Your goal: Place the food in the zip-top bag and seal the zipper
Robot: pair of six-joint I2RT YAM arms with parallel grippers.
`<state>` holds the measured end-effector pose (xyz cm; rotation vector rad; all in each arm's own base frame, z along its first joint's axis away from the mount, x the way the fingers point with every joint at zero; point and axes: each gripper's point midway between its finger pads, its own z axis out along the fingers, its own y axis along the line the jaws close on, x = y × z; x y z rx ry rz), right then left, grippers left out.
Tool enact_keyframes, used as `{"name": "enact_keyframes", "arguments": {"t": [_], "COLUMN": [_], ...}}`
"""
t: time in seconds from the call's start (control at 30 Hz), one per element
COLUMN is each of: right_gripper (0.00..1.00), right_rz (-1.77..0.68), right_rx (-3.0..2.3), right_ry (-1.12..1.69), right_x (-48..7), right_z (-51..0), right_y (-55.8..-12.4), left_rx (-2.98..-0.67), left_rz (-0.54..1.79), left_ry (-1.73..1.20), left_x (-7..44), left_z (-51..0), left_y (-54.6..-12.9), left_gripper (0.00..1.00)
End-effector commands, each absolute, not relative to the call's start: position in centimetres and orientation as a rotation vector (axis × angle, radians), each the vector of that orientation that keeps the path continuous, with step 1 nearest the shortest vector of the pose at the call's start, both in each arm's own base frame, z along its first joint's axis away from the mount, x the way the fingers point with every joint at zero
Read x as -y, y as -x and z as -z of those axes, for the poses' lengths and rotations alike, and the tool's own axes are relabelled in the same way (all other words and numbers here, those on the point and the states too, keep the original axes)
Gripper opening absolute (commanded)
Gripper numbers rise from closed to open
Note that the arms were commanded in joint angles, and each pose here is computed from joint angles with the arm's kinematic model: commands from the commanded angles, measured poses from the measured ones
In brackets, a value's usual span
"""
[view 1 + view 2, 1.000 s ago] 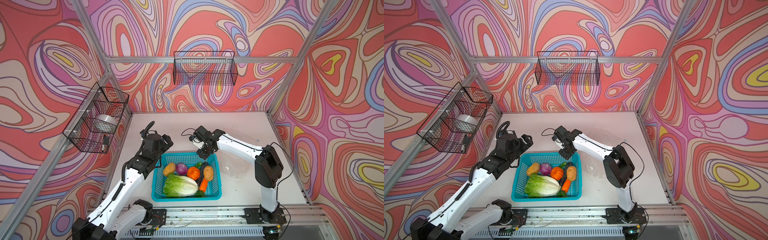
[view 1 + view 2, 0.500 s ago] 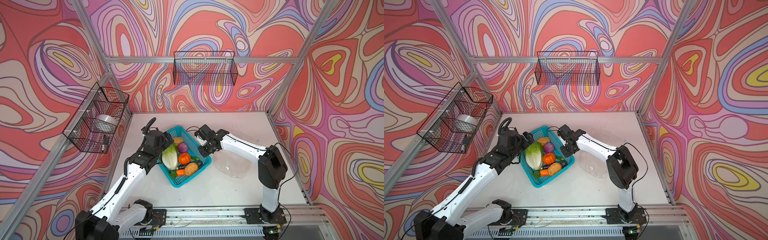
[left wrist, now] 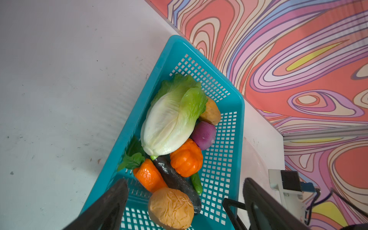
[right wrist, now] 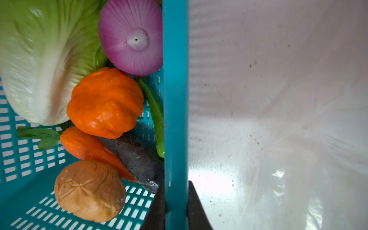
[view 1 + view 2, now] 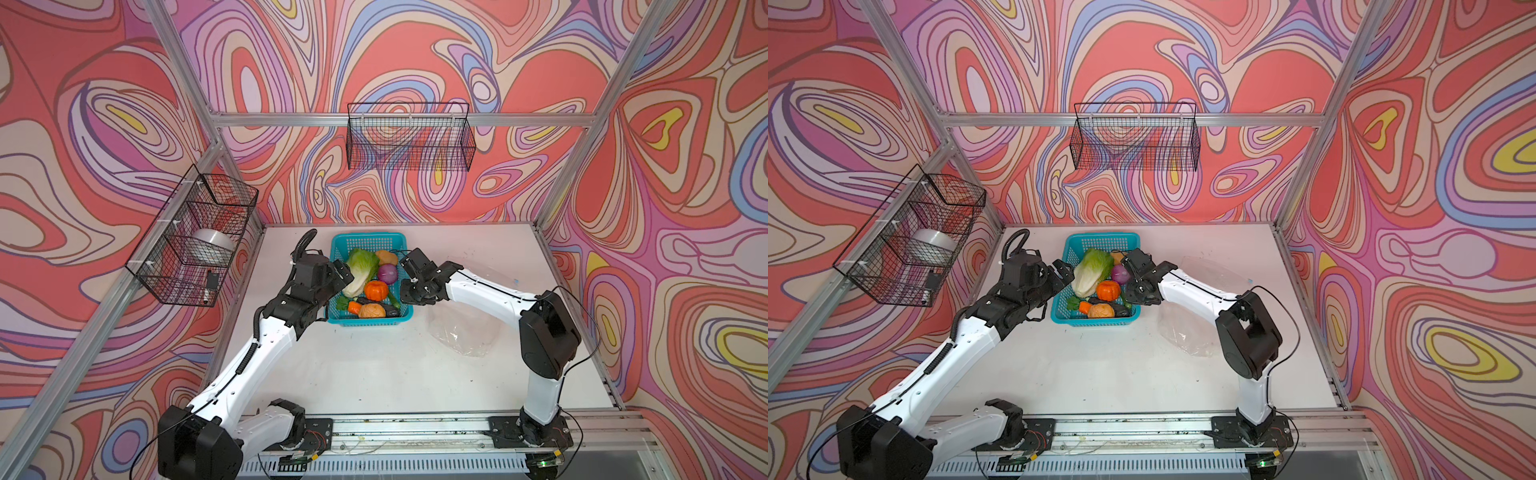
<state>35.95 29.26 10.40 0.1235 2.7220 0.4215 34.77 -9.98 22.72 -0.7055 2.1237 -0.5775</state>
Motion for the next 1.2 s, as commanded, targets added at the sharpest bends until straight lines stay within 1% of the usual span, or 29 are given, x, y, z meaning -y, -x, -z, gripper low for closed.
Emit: {"name": "enact_keyframes", "arguments": {"t": [0.0, 0.17, 0.27, 0.33, 0.37, 0.43, 0.5, 0.53, 0.6, 0.7, 0.83, 1.0, 1.1, 1.17], "right_gripper": [0.11, 0.11, 0.14, 0.17, 0.25, 0.45, 0.61, 0.66, 0.72, 0.79, 0.81, 0.81, 0.8, 0.8], "right_rz": [-0.42, -0.379, -0.338, -0.345, -0.368, -0.491, -0.568, -0.595, -0.586, -0.517, -0.475, -0.413, -0.398, -0.389], "right_rx": [-2.663, -2.676, -2.709, -2.696, -2.69, -2.642, -2.601, -2.586, -2.56, -2.539, -2.531, -2.544, -2.564, -2.567], "right_ry": [-0.32, -0.305, -0.286, -0.277, -0.274, -0.242, -0.278, -0.299, -0.332, -0.396, -0.567, -0.775, -0.812, -0.829], "right_x": [-28.1, -26.6, -25.9, -25.4, -25.4, -25.8, -24.5, -23.3, -20.5, -15.0, -6.1, 2.6, 4.6, 5.2], "right_z": [-11.0, -11.4, -10.5, -11.7, -12.0, -13.7, -15.4, -16.1, -17.4, -18.2, -16.8, -12.7, -10.5, -9.3], "right_y": [-36.4, -35.0, -34.3, -34.2, -34.3, -35.1, -36.4, -37.2, -38.7, -40.5, -41.5, -40.1, -39.2, -39.0], "left_rx": [-2.116, -2.137, -2.147, -2.15, -2.152, -2.173, -2.191, -2.194, -2.198, -2.207, -2.229, -2.317, -2.354, -2.369], "left_rz": [0.633, 0.682, 0.714, 0.753, 0.776, 0.822, 0.85, 0.861, 0.879, 0.91, 0.931, 0.858, 0.839, 0.861], "left_ry": [0.673, 0.657, 0.647, 0.626, 0.605, 0.56, 0.523, 0.506, 0.476, 0.426, 0.343, 0.213, 0.12, 0.111], "left_x": [10.9, 11.9, 12.6, 13.4, 13.8, 14.9, 15.7, 16.0, 16.6, 17.6, 19.5, 22.1, 23.8, 24.5], "left_z": [-24.0, -23.9, -23.9, -24.2, -24.4, -24.7, -25.0, -25.3, -25.6, -25.9, -26.0, -25.1, -25.0, -24.8], "left_y": [-35.5, -36.1, -36.5, -36.9, -37.1, -37.4, -37.7, -37.9, -38.1, -38.0, -37.9, -37.5, -37.3, -37.5], "left_gripper": [0.93, 0.92, 0.92, 0.92, 0.92, 0.92, 0.91, 0.91, 0.91, 0.91, 0.91, 0.92, 0.92, 0.92]}}
